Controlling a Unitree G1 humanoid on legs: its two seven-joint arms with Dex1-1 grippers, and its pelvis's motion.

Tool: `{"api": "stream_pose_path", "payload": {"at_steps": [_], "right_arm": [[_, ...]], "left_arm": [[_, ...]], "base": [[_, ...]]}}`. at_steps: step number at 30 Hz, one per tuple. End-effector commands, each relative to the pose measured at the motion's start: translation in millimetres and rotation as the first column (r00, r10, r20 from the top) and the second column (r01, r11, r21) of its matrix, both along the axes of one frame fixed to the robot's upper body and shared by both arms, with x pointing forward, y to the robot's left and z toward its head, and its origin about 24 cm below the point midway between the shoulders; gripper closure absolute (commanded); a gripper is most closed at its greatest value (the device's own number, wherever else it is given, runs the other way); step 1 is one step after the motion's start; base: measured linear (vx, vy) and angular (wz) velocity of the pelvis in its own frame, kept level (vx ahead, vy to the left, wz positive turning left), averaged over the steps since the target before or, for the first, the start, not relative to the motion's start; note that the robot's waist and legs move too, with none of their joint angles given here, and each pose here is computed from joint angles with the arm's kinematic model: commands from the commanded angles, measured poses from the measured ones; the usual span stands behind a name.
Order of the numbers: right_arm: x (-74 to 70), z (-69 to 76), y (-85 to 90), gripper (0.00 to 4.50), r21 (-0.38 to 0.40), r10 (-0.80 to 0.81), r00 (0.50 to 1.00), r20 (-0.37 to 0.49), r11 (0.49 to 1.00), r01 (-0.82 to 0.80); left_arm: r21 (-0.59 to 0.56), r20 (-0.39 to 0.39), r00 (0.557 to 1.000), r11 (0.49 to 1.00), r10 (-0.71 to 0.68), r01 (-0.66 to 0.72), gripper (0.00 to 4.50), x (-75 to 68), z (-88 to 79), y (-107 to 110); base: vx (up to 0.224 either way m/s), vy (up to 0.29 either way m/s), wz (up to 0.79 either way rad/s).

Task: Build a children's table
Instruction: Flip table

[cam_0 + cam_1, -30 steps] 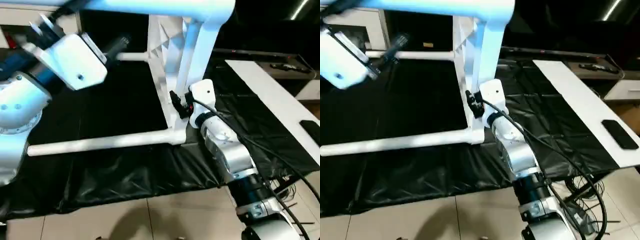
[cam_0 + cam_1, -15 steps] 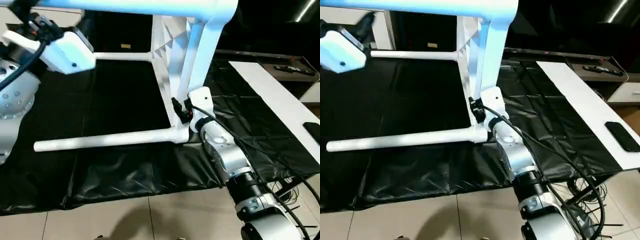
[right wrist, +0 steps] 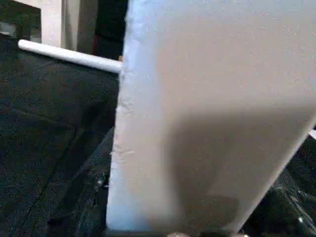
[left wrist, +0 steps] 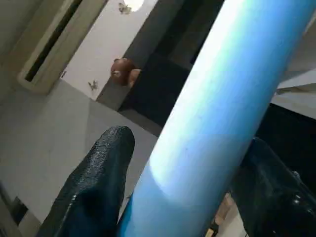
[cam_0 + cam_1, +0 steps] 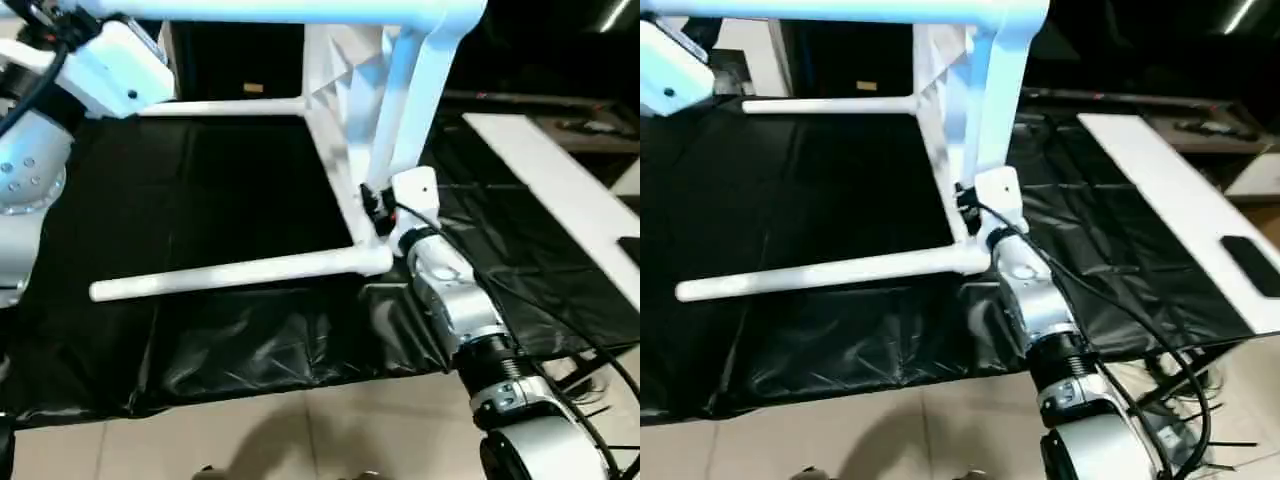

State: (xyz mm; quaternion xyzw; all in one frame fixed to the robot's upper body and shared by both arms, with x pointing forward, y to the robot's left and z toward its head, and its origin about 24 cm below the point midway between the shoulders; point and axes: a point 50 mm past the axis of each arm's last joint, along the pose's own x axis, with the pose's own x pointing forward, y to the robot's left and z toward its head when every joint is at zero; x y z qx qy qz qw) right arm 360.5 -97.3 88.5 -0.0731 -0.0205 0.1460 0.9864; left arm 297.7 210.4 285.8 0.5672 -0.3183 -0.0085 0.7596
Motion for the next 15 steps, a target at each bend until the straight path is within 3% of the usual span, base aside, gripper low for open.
{"api": "stream_pose_path", "payload": {"at_steps": [1, 4, 10, 11, 12, 13, 15], "right_arm": [[3.1, 13.4, 10.1, 2.46, -0.030, 0.058, 0.997, 0.059, 0.998, -0.056], [4.5, 17.5, 10.7, 2.51, -0.029, 0.061, 0.995, 0.075, 0.998, -0.058], [7.1, 30.5, 7.9, 2.53, -0.047, 0.074, 0.989, 0.131, 0.997, -0.068], [11.0, 48.6, 1.0, 2.54, -0.062, 0.085, 0.979, 0.188, 0.995, -0.074], [11.2, 49.3, 0.7, 2.54, -0.063, 0.085, 0.978, 0.190, 0.995, -0.075], [15.4, 72.4, -7.9, 2.54, -0.087, 0.108, 0.961, 0.255, 0.992, -0.089], [18.5, 98.2, -17.0, 2.54, -0.128, 0.143, 0.937, 0.318, 0.986, -0.107]], "left_arm": [[-0.011, -0.084, 0.989, 0.993, -0.120, 0.120, 1.73, 0.8, -19.5, -22.8], [-0.020, -0.105, 0.988, 0.994, -0.111, 0.110, 1.81, 1.0, -21.9, -21.7], [-0.066, -0.073, 0.993, 0.994, -0.093, 0.088, 1.87, 0.4, -10.3, -12.3], [-0.180, -0.053, 0.993, 0.979, -0.107, 0.096, 1.87, -1.2, -4.7, -4.5], [-0.185, -0.052, 0.993, 0.978, -0.108, 0.096, 1.87, -1.2, -4.6, -4.2], [-0.304, -0.035, 0.993, 0.948, -0.109, 0.093, 1.87, -3.0, -3.8, 6.8], [-0.411, -0.020, 0.995, 0.908, -0.099, 0.082, 1.87, -5.7, -6.0, 18.7]], "base": [[0.000, 0.000, 0.00], [0.000, 0.000, 0.00], [0.000, 0.000, 0.00], [0.000, 0.000, 0.00], [0.000, 0.000, 0.00], [0.000, 0.000, 0.00], [0.000, 0.000, 0.00]]}}
